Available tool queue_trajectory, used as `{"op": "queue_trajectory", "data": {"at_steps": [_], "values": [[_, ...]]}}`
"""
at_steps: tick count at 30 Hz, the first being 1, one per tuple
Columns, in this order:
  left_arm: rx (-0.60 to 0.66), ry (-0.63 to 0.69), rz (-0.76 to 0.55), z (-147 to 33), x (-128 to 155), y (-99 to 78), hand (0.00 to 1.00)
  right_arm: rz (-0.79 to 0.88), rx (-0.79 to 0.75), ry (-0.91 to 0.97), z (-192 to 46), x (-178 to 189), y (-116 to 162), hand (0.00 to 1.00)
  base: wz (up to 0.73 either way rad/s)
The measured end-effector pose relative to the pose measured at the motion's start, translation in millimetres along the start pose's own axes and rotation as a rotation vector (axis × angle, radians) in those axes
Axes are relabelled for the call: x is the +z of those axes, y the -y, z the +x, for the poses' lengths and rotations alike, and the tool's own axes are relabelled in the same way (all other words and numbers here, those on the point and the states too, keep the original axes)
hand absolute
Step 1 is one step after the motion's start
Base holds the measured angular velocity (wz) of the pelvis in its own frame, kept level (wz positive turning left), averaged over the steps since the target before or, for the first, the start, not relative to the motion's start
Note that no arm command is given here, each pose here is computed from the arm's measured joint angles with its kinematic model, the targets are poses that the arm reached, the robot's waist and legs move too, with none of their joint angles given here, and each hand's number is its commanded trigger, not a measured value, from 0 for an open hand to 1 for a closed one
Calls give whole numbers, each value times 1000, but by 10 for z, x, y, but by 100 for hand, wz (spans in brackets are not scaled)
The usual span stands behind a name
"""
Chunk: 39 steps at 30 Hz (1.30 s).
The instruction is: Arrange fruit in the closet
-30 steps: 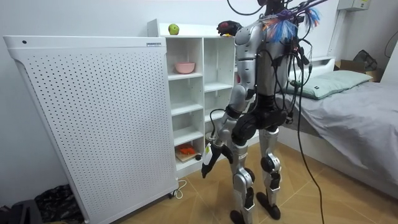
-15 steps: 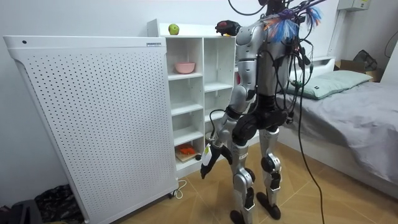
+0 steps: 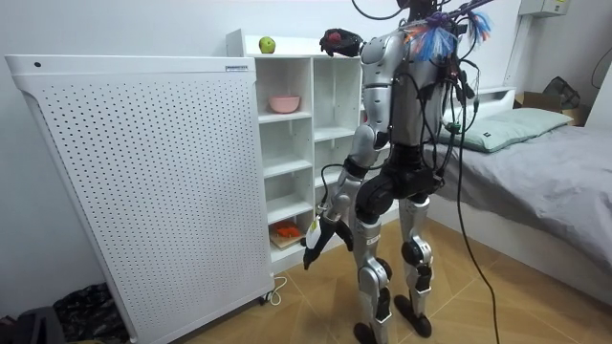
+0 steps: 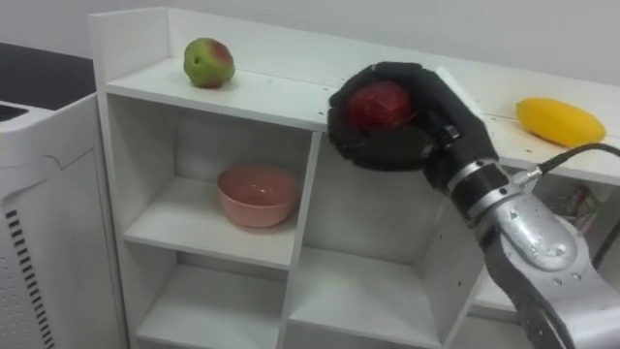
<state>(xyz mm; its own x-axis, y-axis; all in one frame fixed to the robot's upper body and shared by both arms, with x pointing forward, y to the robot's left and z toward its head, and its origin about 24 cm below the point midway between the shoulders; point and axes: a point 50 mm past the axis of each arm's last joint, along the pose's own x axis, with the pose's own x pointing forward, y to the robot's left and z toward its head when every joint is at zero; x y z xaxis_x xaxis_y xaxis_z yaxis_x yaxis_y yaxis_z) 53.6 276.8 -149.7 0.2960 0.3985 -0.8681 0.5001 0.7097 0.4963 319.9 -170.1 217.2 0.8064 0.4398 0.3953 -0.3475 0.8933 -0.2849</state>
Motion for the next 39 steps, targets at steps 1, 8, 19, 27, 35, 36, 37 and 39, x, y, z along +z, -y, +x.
{"op": "queue_trajectory", "data": {"at_steps": [1,8,19,27,35,36,37,39], "values": [[-1,0,0,0,1,3,0,16,17,8,-16,-4,-59,100,-11],[-6,-2,-18,-3,9,29,0,92,63,-10,-74,-110,-223,100,-4],[6,36,-4,7,141,53,0,283,130,-203,-347,-689,-690,100,0],[15,81,-23,34,348,55,0,334,-67,-522,-691,-1412,-558,100,1],[37,93,-142,41,501,72,0,382,-290,-753,-1071,-1863,-503,100,-1],[39,92,-162,44,513,60,0,419,-325,-775,-1120,-1911,-511,100,8],[39,91,-185,45,519,56,0,460,-361,-791,-1159,-1949,-524,100,7],[30,99,-188,39,539,77,0,496,-412,-808,-1202,-1981,-516,100,10]]}}
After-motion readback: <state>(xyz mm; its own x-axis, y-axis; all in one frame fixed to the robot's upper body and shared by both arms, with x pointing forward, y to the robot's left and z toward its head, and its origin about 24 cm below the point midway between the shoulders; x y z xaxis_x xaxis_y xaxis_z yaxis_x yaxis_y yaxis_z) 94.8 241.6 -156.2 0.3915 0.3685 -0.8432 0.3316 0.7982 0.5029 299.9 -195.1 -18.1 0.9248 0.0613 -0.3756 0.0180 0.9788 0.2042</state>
